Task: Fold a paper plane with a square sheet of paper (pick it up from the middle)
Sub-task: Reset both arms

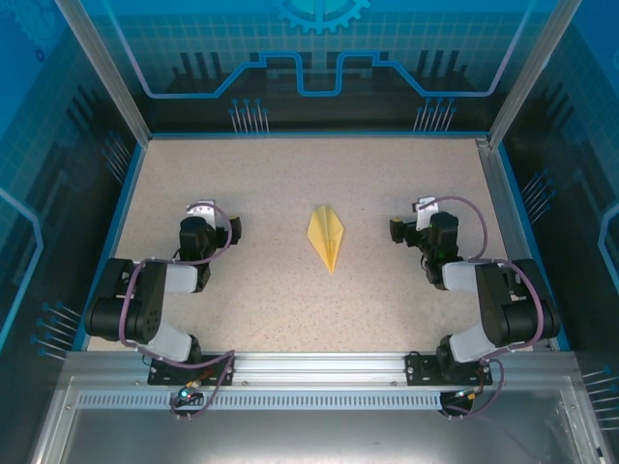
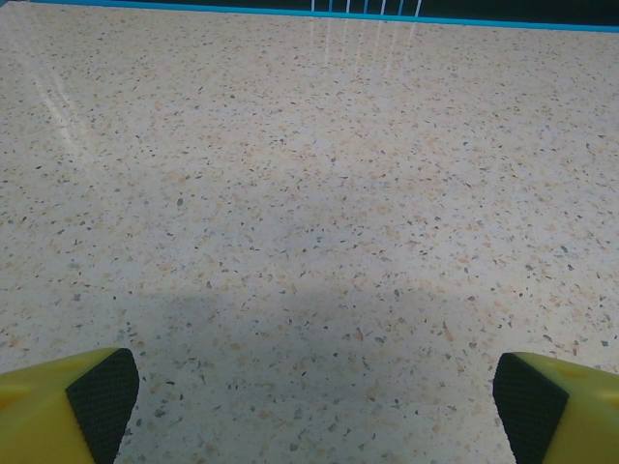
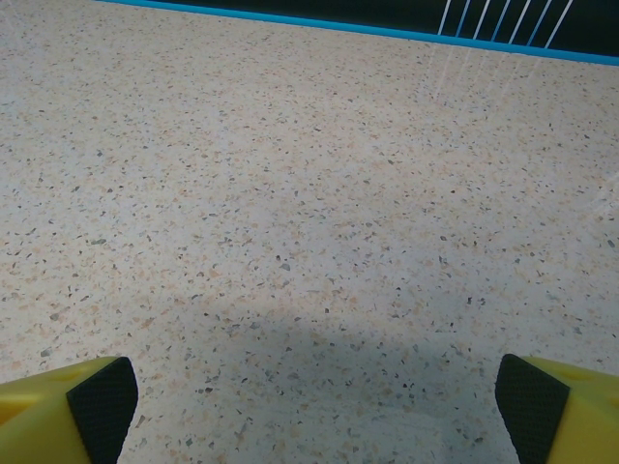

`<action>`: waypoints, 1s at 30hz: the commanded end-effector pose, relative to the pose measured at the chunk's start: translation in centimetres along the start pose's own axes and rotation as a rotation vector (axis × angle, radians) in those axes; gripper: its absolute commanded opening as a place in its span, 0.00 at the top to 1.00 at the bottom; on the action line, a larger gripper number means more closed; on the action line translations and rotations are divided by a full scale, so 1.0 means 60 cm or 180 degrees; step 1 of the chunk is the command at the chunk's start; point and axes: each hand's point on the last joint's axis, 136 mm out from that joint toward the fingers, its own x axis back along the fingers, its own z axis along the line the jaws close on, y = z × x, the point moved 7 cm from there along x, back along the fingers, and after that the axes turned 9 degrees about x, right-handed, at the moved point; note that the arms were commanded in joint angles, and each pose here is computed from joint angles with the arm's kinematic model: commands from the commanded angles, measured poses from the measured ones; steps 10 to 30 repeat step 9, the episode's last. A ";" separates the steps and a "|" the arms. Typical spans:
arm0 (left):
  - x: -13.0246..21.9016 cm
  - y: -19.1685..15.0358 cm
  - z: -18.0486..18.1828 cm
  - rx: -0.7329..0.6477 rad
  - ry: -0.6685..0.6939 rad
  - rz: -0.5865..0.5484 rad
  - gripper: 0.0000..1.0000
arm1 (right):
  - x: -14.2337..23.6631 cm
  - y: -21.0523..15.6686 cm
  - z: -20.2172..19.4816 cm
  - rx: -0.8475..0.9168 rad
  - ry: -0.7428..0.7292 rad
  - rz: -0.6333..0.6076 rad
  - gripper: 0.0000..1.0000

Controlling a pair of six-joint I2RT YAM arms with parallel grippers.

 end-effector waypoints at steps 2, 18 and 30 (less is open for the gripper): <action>-0.003 0.020 -0.012 0.0035 -0.0113 -0.0121 0.02 | -0.001 0.015 -0.011 0.0001 -0.0043 -0.0131 0.01; -0.003 0.020 -0.012 0.0036 -0.0111 -0.0122 0.01 | -0.001 0.014 -0.011 0.0002 -0.0043 -0.0130 0.01; -0.003 0.020 -0.012 0.0036 -0.0111 -0.0122 0.01 | -0.001 0.014 -0.011 0.0002 -0.0043 -0.0130 0.01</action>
